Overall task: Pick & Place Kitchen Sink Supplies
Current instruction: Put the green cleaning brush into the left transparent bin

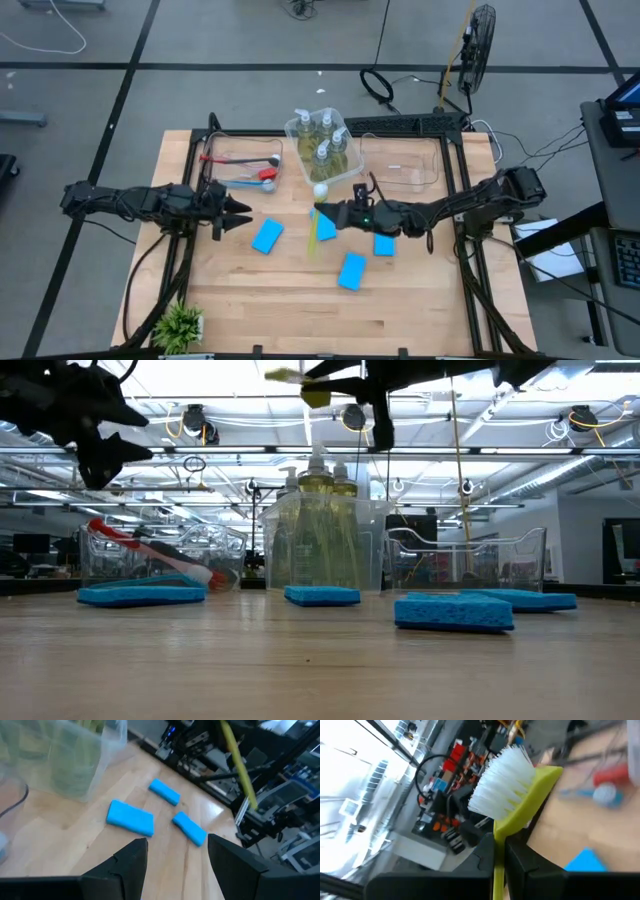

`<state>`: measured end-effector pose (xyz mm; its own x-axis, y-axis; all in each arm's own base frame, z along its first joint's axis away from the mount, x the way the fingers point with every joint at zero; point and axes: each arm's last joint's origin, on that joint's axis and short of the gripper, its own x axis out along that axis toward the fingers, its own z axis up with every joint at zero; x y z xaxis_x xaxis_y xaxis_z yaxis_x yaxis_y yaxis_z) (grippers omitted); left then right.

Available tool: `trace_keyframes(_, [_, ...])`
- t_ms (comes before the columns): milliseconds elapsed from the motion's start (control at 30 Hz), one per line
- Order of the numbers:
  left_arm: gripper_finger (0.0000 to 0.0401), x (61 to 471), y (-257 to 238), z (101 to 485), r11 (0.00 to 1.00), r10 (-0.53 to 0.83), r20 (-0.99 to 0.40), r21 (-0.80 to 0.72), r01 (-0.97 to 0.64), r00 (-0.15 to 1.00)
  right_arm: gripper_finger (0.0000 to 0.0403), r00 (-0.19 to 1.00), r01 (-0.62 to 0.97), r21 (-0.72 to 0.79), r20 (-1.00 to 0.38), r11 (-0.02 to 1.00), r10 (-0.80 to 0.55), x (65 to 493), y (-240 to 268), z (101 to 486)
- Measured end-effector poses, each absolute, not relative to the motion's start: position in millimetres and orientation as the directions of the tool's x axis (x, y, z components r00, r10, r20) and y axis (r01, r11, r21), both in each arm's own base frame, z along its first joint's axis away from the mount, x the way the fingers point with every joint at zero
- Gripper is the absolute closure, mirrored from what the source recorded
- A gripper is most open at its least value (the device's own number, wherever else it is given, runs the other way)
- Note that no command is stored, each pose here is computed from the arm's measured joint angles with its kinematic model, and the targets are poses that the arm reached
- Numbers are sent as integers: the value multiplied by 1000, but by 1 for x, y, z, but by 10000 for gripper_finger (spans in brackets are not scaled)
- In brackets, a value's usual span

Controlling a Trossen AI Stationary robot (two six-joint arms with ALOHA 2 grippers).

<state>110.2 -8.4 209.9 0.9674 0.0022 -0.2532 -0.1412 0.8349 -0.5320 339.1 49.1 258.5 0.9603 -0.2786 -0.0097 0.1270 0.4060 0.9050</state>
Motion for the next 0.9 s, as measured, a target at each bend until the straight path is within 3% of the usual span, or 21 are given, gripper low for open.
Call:
trace_keyframes(300, [192,121,-10,226,824,-13,-89,-566,-40,996,395,947,156,729,82,666,-311,371,46,290])
trace_keyframes(433, [192,133,-13,224,822,-70,-94,-569,4,993,395,950,151,647,113,747,-290,390,45,299])
trace_keyframes(900, [192,170,-18,220,813,-132,-43,-576,83,990,395,965,137,617,95,775,-246,424,40,283])
